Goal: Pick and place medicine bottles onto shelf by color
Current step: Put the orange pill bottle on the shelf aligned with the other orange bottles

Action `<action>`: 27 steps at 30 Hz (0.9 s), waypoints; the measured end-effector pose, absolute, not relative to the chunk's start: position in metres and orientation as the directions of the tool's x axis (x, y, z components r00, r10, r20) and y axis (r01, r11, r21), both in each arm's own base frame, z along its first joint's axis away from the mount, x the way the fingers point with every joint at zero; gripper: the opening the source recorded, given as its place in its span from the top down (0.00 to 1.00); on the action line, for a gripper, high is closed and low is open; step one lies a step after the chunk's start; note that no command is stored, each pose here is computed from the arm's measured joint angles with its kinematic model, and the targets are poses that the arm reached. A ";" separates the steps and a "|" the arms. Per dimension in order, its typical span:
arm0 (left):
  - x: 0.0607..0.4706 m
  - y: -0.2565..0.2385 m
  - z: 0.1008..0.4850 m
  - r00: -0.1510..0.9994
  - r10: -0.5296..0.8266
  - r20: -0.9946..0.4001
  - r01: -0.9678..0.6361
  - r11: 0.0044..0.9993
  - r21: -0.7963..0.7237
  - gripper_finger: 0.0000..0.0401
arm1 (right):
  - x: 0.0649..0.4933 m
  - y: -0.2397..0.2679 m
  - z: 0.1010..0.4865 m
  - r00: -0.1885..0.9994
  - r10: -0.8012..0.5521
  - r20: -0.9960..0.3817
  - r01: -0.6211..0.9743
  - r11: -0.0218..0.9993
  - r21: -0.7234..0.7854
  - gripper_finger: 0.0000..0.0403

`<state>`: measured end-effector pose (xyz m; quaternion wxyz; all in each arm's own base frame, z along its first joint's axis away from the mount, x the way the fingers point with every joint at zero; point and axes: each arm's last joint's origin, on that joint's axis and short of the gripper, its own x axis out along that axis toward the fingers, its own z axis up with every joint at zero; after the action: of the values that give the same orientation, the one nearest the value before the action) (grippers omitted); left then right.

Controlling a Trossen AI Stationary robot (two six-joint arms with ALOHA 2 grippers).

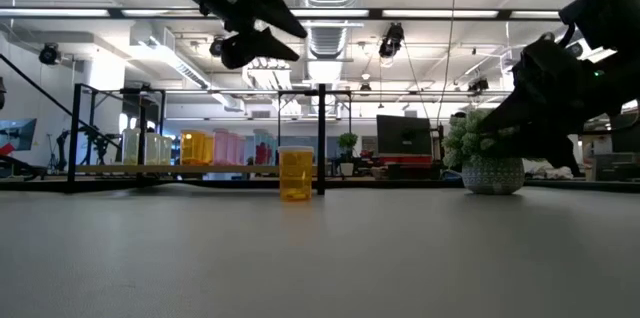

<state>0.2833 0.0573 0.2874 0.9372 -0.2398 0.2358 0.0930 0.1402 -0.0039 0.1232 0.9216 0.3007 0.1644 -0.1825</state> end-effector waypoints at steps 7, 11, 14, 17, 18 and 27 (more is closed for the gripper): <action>0.279 0.053 0.266 0.840 0.043 -0.540 -0.292 0.876 -0.384 0.53 | 0.140 -0.004 0.123 0.879 -0.237 -0.413 0.434 0.757 0.489 0.35; 0.278 0.046 0.257 0.826 0.021 -0.564 -0.227 0.927 -0.298 0.53 | 0.140 -0.004 0.123 0.879 -0.237 -0.413 0.434 0.757 0.489 0.35; 0.279 0.041 0.254 0.827 0.006 -0.562 -0.147 0.967 -0.207 0.53 | 0.140 -0.004 0.123 0.879 -0.237 -0.413 0.434 0.757 0.489 0.35; 0.280 0.035 0.252 0.836 -0.008 -0.548 -0.060 0.993 -0.105 0.53 | 0.140 -0.004 0.123 0.879 -0.237 -0.413 0.434 0.757 0.489 0.35; 0.281 0.032 0.252 0.842 -0.013 -0.539 -0.031 0.997 -0.073 0.53 | 0.140 -0.004 0.123 0.879 -0.237 -0.413 0.434 0.757 0.489 0.35; 0.285 0.016 0.255 0.864 0.101 -0.493 -0.069 0.994 0.083 0.53 | 0.140 -0.004 0.123 0.879 -0.237 -0.413 0.434 0.757 0.489 0.35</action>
<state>0.2845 0.0157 0.2555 0.9649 0.0313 0.2570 0.0442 0.1402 -0.0039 0.1231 0.9226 0.2974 0.1652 -0.1817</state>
